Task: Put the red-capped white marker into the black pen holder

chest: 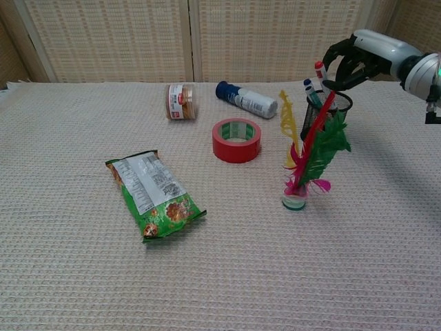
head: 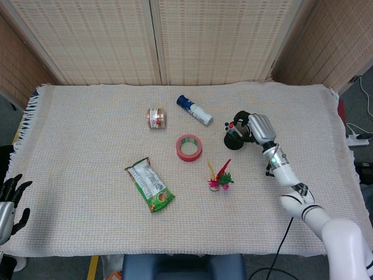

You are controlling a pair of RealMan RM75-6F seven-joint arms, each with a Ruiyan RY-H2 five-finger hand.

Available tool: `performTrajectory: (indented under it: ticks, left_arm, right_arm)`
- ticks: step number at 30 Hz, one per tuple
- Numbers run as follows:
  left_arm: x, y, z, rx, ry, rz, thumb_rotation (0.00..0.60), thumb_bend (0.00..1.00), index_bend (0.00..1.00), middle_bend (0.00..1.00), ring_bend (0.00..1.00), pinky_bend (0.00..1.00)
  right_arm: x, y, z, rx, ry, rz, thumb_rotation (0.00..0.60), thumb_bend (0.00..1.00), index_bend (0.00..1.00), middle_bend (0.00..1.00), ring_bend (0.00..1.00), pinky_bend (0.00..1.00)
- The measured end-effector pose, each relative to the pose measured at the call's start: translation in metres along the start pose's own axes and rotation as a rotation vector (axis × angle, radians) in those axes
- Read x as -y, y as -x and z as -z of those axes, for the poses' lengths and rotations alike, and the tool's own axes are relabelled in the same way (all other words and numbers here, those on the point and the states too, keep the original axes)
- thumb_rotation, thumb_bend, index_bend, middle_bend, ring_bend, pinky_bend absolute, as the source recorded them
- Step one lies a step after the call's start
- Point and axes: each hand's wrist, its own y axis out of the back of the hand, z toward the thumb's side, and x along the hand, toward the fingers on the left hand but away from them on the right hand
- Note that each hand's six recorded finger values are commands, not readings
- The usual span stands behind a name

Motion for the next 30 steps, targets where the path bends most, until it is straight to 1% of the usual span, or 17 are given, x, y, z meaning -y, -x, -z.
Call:
performTrajectory:
  ticks: [5, 9, 15, 19, 22, 30]
  left_arm:
    - [0.001, 0.000, -0.002, 0.004, -0.006, 0.003, 0.600, 0.42, 0.17, 0.01, 0.00, 0.26]
    - [0.002, 0.000, -0.002, 0.003, -0.008, 0.004, 0.600, 0.42, 0.17, 0.01, 0.00, 0.26]
    - [0.002, 0.000, -0.001, -0.001, -0.010, 0.006, 0.600, 0.42, 0.17, 0.01, 0.00, 0.26]
    - [0.003, -0.001, -0.001, -0.002, -0.010, 0.011, 0.600, 0.42, 0.17, 0.01, 0.00, 0.26]
    - [0.004, -0.001, -0.001, -0.003, -0.009, 0.012, 0.600, 0.42, 0.17, 0.01, 0.00, 0.26]
    - [0.004, -0.001, -0.001, -0.003, -0.010, 0.014, 0.600, 0.42, 0.17, 0.01, 0.00, 0.26]
  right_arm:
    - [0.006, -0.012, 0.023, 0.049, 0.012, -0.014, 0.600, 0.33, 0.57, 0.35, 0.47, 0.41]
    - [0.012, -0.018, 0.033, 0.069, 0.011, -0.027, 0.600, 0.33, 0.57, 0.35, 0.47, 0.41]
    - [0.013, -0.016, 0.031, 0.056, 0.008, -0.020, 0.600, 0.33, 0.54, 0.35, 0.45, 0.41]
    - [0.012, -0.014, 0.029, 0.051, 0.006, -0.013, 0.600, 0.33, 0.50, 0.35, 0.38, 0.33]
    - [0.010, -0.013, 0.028, 0.051, -0.002, -0.003, 0.600, 0.33, 0.47, 0.35, 0.34, 0.29]
    - [0.008, -0.014, 0.029, 0.067, -0.025, 0.008, 0.600, 0.33, 0.44, 0.32, 0.32, 0.24]
